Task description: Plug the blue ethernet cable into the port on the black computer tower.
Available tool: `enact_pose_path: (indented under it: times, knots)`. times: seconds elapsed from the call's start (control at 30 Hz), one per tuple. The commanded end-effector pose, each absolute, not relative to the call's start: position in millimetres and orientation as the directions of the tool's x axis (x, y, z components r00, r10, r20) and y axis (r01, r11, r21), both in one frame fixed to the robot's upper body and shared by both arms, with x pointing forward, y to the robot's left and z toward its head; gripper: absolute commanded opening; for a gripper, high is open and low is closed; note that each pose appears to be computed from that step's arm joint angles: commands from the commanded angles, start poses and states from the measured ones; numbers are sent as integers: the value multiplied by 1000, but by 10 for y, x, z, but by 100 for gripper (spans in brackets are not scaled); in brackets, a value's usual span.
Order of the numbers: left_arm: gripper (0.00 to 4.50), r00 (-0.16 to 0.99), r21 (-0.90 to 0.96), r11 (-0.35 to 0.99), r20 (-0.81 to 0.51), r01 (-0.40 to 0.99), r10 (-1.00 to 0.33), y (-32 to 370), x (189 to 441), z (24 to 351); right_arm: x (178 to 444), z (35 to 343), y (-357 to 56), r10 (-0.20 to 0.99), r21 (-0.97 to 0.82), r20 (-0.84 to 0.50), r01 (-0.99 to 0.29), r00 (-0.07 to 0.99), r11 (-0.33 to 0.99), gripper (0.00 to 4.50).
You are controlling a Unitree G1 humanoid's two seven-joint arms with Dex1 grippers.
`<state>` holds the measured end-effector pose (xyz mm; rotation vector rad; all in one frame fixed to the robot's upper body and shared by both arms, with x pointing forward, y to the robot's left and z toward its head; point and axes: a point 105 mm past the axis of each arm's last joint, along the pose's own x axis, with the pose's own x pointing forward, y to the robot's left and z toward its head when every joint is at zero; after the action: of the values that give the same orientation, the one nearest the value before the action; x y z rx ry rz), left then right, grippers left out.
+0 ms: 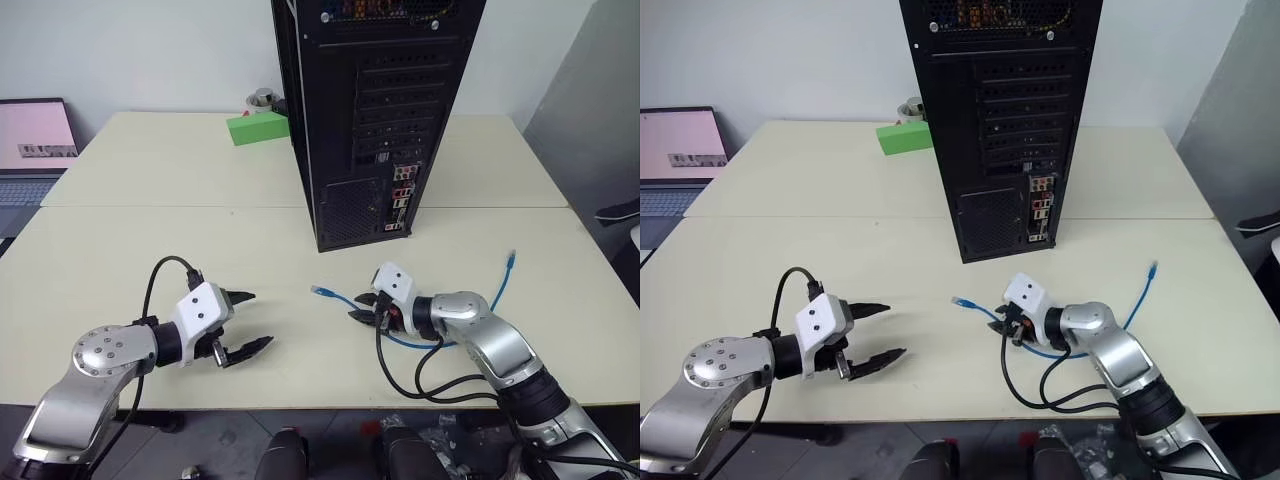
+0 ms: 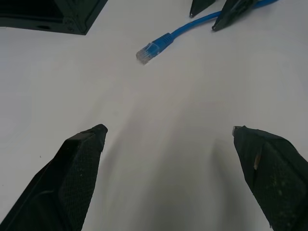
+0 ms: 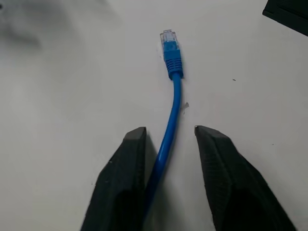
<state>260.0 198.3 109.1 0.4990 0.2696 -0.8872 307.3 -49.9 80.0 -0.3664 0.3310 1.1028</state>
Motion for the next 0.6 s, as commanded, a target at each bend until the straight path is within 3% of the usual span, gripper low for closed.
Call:
enact_pose_path:
  times: [0.03,0.13,0.6]
  knots:
    - [450,634,329,541,-398,774,-663,1991,2693,1135,3047,917,-469,820,-141,-420,-921,388,364,63]
    - [450,625,322,536,-382,780,-681,1930,2759,1145,2991,1028,-441,845,-160,-407,-938,346,307,3]
    - [450,397,268,310,-388,912,-832,1500,2772,1130,2779,1321,-318,897,-194,-386,-970,214,148,3]
